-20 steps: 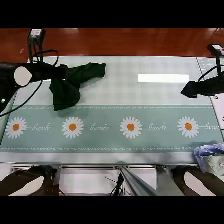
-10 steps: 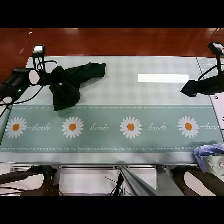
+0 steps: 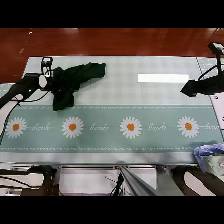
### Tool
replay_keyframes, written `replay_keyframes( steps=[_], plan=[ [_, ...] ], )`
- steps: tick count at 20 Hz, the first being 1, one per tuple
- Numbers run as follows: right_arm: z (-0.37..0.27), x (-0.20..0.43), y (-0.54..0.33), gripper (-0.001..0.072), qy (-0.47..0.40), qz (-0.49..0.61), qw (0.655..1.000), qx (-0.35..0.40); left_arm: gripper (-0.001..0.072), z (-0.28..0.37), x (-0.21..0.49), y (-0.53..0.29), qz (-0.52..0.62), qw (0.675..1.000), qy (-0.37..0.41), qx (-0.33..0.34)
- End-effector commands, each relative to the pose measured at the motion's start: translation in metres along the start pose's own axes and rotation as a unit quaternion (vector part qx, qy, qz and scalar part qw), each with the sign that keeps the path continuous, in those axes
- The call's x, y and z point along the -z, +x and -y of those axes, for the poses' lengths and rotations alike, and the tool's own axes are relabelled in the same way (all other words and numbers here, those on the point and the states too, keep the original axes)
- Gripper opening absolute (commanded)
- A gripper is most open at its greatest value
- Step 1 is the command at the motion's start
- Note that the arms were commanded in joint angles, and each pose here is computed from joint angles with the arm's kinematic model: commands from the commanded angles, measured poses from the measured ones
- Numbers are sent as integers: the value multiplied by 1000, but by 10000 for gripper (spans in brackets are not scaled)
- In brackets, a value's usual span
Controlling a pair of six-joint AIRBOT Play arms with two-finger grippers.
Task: Fold the shirts.
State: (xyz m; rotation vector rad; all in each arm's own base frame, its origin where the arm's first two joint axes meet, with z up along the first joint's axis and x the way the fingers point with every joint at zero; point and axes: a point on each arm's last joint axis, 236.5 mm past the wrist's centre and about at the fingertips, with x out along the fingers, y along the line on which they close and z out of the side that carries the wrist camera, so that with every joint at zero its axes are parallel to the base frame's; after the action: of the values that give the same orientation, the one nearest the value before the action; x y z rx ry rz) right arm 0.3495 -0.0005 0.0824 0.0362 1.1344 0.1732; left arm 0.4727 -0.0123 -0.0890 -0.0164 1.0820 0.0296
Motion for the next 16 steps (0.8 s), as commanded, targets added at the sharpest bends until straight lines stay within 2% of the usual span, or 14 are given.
replay_keyframes(
  steps=[1, 4, 6, 8, 11, 14, 16],
  plan=[
    [0, 1, 0, 583, 0, -2, 1000, -1, 28, 0, -2, -5, -9, 1000, -1, -1],
    [0, 1, 0, 583, 0, -2, 1000, 0, 27, 0, -51, -51, 35, 999, -4, -1],
    [0, 1, 0, 583, 0, -2, 1000, 0, 27, 4, -110, -119, 122, 992, -6, 7],
    [-1, 4, 0, 582, 0, -8, 1000, -2, 27, 15, -163, -216, 232, 972, -3, 23],
    [-6, 19, -4, 582, -1, -37, 999, -10, 27, 44, -193, -387, 390, 919, 12, 64],
    [-11, 25, -20, 582, 5, -33, 999, -9, 27, 75, -164, -535, 504, 853, 33, 131],
    [-14, 22, -36, 581, 0, -8, 1000, -4, 27, 95, -129, -607, 552, 808, 43, 200]
  ],
)
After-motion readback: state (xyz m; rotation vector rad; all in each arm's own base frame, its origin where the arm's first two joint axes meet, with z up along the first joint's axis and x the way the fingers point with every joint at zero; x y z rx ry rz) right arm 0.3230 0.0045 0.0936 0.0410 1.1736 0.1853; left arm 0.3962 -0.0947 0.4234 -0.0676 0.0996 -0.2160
